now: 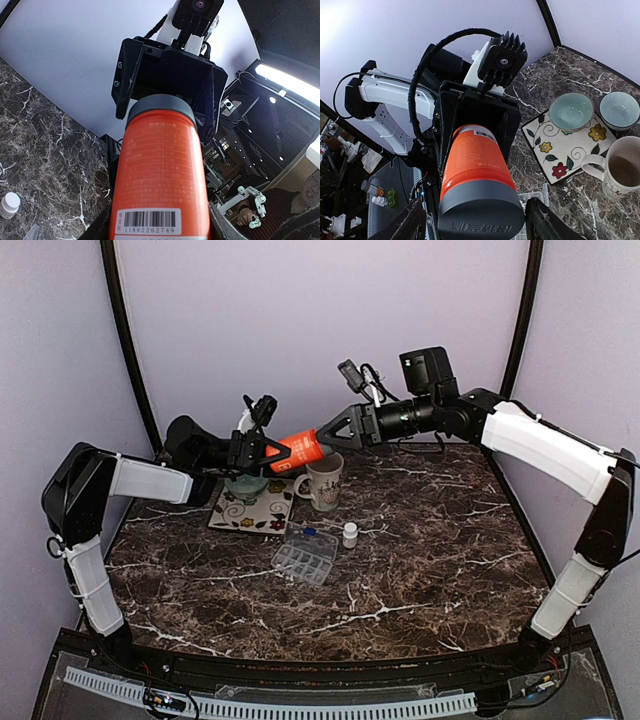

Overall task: Sort the pills into containers
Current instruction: Screw the lid of the pill bottle onto the pill bottle.

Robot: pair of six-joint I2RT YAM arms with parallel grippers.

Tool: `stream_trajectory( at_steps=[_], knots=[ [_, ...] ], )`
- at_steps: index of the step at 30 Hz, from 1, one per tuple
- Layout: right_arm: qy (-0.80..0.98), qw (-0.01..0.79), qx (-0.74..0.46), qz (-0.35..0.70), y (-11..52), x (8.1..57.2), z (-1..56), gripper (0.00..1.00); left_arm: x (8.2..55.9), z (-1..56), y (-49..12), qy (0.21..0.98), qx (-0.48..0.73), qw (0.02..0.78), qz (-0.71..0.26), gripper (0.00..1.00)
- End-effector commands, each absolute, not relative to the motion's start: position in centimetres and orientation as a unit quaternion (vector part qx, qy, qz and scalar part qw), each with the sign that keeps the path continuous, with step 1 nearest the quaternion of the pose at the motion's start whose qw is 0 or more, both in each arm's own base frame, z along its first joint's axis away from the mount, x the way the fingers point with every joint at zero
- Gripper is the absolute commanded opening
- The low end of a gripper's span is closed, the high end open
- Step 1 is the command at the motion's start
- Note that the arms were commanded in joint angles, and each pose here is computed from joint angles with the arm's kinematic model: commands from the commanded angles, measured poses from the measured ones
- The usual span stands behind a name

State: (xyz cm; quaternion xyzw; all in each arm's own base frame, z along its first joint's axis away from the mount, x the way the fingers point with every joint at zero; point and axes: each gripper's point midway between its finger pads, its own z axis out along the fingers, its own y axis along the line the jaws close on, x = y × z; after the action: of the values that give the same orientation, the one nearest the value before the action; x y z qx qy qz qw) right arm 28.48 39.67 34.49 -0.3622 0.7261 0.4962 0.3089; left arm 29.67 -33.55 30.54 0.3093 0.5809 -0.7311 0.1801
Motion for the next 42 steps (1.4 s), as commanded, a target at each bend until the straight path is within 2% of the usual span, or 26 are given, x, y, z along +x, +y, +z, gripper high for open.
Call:
stream_trajectory(
  at_steps=[1,4,10,21,33,42],
  knots=[
    [0.714,0.306,-0.373,0.507,40.4,28.0,34.6,0.65,29.4,32.6,-33.1,0.557,0.337,0.210,-0.729,0.00],
    [0.715,0.302,-0.374,0.508,40.5,28.0,34.5,0.58,29.4,32.4,-33.2,0.557,0.336,0.208,-0.730,0.00],
    [0.716,0.295,-0.376,0.509,40.7,28.0,34.2,0.52,29.4,32.5,-33.2,0.556,0.338,0.207,-0.731,0.00],
    [0.716,0.287,-0.378,0.511,41.0,28.1,34.3,0.33,29.8,32.6,-33.4,0.554,0.341,0.206,-0.731,0.00],
    [0.730,0.254,-0.353,0.527,41.6,28.7,33.9,0.24,29.9,33.2,-33.5,0.547,0.354,0.224,-0.725,0.00],
    [0.761,0.213,-0.313,0.527,41.9,29.8,33.0,0.18,30.3,34.0,-33.5,0.557,0.377,0.282,-0.684,0.00]
  ],
)
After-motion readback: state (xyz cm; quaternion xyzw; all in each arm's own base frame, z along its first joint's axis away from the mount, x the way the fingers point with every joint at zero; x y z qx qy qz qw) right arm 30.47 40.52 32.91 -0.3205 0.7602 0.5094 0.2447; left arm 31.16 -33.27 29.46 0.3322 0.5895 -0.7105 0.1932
